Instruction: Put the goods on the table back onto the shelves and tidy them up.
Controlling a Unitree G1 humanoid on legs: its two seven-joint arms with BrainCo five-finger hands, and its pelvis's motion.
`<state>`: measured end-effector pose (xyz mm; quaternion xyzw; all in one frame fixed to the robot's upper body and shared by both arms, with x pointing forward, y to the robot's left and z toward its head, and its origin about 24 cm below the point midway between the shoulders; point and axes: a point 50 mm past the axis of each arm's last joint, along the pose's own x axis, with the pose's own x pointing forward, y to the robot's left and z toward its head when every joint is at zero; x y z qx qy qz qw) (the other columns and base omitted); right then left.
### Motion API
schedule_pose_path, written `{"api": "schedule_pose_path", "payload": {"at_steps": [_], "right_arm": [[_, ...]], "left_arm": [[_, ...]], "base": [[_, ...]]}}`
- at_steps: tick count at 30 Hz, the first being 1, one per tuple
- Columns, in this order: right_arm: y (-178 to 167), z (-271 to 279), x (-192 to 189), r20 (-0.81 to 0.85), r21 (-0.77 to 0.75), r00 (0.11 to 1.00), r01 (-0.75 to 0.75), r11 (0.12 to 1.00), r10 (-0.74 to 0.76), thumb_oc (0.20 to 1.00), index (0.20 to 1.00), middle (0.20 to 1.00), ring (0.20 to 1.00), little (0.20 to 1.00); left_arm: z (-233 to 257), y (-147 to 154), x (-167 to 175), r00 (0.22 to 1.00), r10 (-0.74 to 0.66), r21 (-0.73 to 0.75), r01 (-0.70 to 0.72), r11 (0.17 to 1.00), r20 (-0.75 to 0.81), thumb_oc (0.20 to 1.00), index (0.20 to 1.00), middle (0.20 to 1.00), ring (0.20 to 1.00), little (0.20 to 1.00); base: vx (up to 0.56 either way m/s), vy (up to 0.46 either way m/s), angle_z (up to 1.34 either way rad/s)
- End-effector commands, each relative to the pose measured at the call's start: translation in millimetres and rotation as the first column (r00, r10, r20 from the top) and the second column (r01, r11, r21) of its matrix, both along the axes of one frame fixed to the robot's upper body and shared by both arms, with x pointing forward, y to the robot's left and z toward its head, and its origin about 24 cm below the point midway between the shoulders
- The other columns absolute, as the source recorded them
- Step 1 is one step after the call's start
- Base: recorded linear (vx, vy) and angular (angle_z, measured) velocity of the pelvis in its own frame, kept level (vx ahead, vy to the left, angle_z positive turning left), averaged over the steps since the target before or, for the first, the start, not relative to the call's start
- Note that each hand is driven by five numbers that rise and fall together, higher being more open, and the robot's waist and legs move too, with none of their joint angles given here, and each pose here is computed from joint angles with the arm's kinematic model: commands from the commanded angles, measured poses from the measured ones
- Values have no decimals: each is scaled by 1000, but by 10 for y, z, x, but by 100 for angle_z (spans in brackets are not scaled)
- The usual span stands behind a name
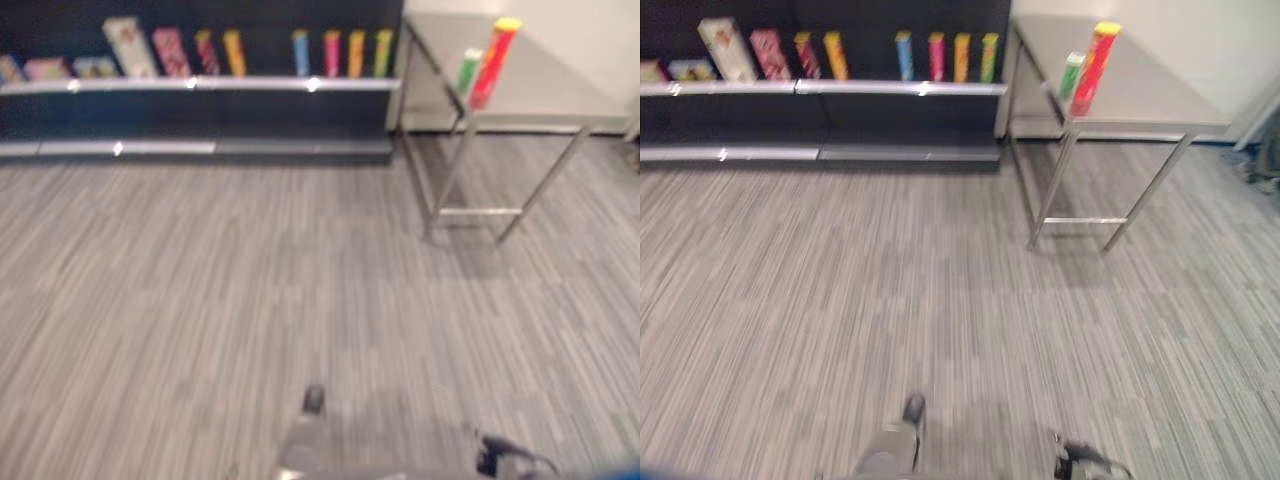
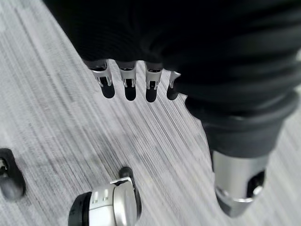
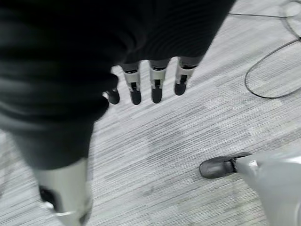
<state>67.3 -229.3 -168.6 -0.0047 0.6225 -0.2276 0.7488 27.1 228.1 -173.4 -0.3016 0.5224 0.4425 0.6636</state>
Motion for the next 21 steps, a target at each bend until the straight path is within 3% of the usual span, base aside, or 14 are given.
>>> {"api": "schedule_pose_path", "payload": {"at_steps": [1, 10, 14, 21], "right_arm": [[86, -21, -12, -8, 36, 999, -42, 998, 42, 1000, 1000, 1000, 1000, 1000], [261, 48, 449, 170, 18, 963, -215, 976, 209, 1000, 1000, 1000, 1000, 1000], [254, 27, 356, 142, 9, 966, -220, 975, 216, 1000, 1000, 1000, 1000, 1000], [135, -11, 97, 54, 6, 987, -150, 989, 149, 1000, 1000, 1000, 1000, 1000]], "left_arm": [[115, 421, -33, 995, -94, 138, 97, 986, -24, 1000, 1000, 1000, 1000, 1000], [126, 437, 52, 936, -348, 140, 352, 925, -54, 1000, 1000, 1000, 1000, 1000], [118, 386, 133, 893, -447, 139, 451, 882, -58, 1000, 1000, 1000, 1000, 1000], [53, 137, 190, 820, -570, 79, 572, 816, -50, 1000, 1000, 1000, 1000, 1000]], "base": [[296, 472, -21], [265, 387, -2], [364, 106, 17], [475, 92, 87]]}}
